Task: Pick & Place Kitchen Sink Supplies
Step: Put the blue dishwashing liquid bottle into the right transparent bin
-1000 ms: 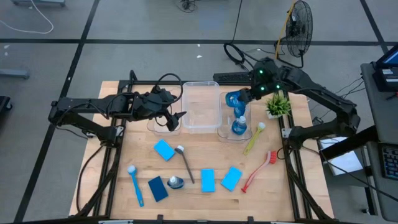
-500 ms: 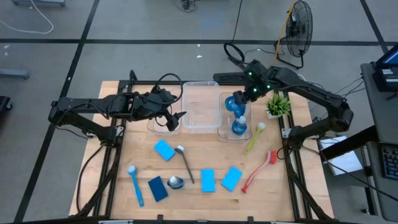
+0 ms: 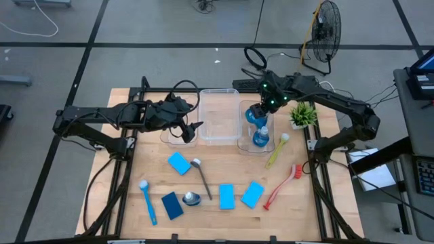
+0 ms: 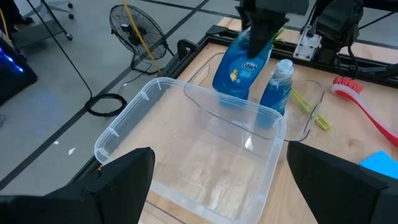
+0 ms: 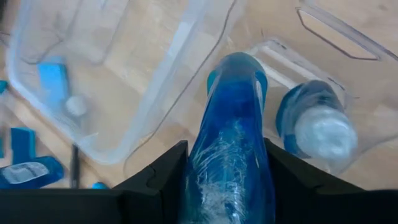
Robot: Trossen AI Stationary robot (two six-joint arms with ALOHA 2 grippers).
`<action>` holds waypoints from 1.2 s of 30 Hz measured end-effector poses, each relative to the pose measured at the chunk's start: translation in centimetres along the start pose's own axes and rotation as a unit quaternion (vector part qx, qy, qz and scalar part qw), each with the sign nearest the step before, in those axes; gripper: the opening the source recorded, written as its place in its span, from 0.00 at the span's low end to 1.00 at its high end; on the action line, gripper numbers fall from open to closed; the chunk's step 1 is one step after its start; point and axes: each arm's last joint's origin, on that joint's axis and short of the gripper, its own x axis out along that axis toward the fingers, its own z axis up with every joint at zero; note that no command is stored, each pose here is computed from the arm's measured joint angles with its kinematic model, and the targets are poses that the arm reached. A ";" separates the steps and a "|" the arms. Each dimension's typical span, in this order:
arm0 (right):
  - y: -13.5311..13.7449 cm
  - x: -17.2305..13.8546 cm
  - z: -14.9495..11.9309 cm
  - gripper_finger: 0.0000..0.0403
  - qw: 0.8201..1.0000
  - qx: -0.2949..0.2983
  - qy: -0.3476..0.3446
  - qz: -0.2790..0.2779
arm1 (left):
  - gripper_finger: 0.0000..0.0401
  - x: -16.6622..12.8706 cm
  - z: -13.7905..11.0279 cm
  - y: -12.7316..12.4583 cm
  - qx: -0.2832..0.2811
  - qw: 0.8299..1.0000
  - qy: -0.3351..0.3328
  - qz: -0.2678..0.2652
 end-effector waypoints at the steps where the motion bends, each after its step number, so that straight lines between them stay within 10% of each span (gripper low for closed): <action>1: 0.0 0.2 0.0 0.39 1.000 -0.002 0.001 -0.007 | 0.91 0.1 0.0 0.0 0.001 1.000 0.002 0.000; 36: -0.7 5.6 0.3 0.40 0.999 -0.031 0.031 -0.025 | 0.91 1.4 -0.2 -0.4 0.060 0.997 0.007 0.041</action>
